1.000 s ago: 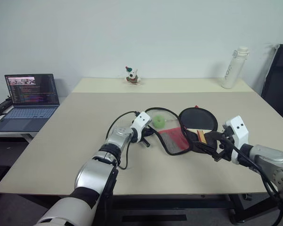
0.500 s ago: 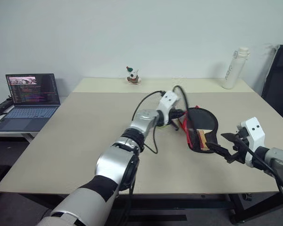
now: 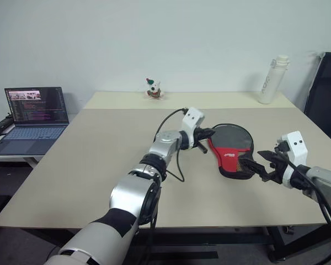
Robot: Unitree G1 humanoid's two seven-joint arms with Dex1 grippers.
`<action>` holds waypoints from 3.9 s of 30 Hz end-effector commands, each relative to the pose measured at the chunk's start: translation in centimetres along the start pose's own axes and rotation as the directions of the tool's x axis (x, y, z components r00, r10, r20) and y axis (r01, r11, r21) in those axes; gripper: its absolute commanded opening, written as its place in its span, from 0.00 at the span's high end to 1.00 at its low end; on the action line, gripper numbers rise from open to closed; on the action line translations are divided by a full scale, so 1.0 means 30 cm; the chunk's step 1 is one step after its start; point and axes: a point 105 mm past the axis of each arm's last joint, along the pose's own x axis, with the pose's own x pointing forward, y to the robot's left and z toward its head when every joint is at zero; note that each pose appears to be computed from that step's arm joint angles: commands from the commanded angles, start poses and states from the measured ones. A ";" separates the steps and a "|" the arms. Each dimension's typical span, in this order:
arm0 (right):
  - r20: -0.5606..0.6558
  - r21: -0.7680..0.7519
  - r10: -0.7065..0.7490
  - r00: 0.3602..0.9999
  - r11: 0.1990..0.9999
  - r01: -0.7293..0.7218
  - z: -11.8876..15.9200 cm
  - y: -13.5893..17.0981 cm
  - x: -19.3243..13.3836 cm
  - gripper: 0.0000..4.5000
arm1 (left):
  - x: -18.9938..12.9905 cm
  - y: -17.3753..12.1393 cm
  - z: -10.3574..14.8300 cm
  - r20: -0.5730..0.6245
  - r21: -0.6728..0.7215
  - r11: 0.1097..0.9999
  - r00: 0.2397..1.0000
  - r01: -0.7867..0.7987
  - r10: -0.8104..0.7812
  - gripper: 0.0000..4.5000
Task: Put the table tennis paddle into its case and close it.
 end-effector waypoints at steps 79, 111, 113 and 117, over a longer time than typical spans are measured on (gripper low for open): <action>-0.322 0.304 0.274 0.906 0.937 -0.175 -0.330 0.291 0.151 1.00 | -0.645 -0.240 -0.016 -0.170 -0.033 0.915 0.900 0.402 -0.402 1.00; -0.389 0.286 0.212 0.897 0.953 -0.101 -0.373 0.239 0.036 1.00 | -0.636 -0.231 -0.041 -0.185 -0.024 0.906 0.888 0.423 -0.420 1.00; -0.390 0.285 0.210 0.896 0.953 -0.099 -0.374 0.237 0.035 1.00 | -0.636 -0.230 -0.042 -0.185 -0.023 0.906 0.889 0.422 -0.419 1.00; -0.390 0.283 0.209 0.897 0.954 -0.099 -0.373 0.243 0.046 1.00 | -0.634 -0.230 -0.043 -0.183 -0.023 0.907 0.890 0.421 -0.418 1.00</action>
